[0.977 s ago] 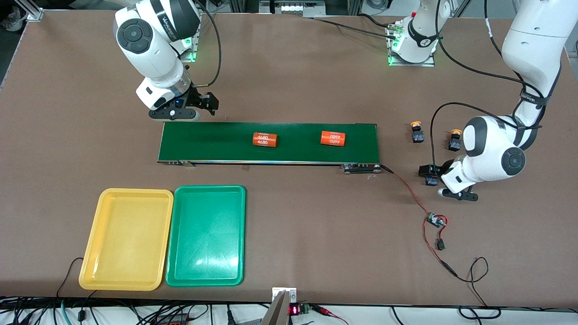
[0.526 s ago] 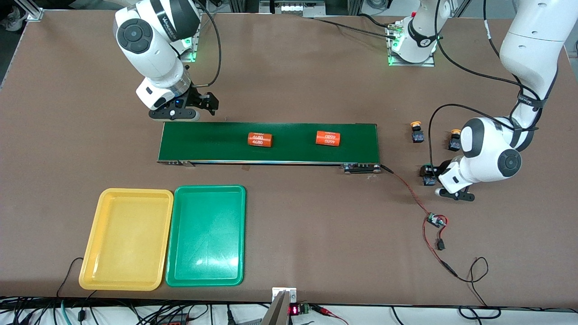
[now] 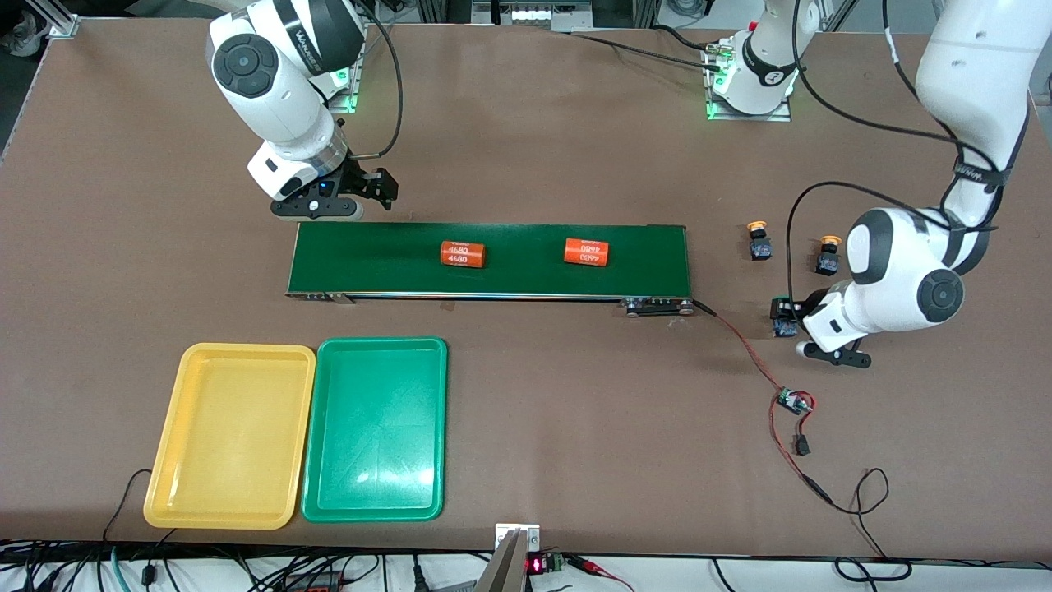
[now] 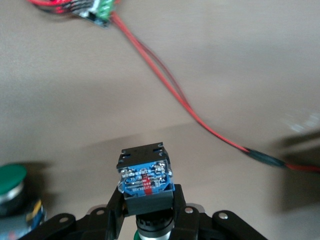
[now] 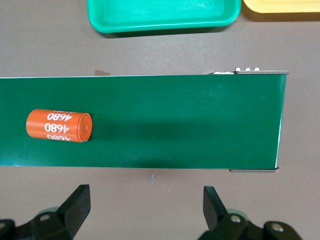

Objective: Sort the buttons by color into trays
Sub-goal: 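Set the green-cap button upright on the belt with the left gripper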

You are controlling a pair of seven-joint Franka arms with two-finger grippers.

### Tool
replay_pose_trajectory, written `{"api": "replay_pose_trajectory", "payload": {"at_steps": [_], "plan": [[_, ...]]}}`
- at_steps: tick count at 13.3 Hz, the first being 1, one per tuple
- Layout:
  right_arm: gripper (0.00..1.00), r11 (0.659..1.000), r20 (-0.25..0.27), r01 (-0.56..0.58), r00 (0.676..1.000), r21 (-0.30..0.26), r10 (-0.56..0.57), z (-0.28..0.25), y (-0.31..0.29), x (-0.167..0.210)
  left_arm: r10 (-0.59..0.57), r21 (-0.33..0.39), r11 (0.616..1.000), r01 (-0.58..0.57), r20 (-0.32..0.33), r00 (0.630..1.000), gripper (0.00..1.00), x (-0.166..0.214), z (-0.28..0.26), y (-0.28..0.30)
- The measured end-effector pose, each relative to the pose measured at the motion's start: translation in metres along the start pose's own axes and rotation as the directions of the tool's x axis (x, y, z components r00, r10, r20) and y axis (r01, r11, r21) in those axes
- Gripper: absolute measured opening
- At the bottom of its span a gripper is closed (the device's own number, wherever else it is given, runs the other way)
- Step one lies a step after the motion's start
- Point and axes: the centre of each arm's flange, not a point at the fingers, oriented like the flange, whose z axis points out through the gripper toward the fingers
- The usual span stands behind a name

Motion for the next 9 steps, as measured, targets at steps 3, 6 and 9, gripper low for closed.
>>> {"api": "replay_pose_trajectory", "payload": {"at_steps": [3,6,9], "plan": [[1.0,1.0,0.0,0.0,1.0,0.0,0.0,0.0,0.0,0.0,0.02,0.029,0.999,-0.021,0.022,1.0,0.41,-0.015,-0.044,0.073],[1.0,1.0,0.0,0.0,1.0,0.0,0.0,0.0,0.0,0.0,-0.037,0.051,0.998,0.035,0.026,0.999,0.41,-0.04,-0.046,0.182],[1.0,1.0,0.0,0.0,1.0,0.0,0.0,0.0,0.0,0.0,-0.061,0.057,0.997,0.06,0.02,0.998,0.41,-0.056,-0.027,0.245]]}}
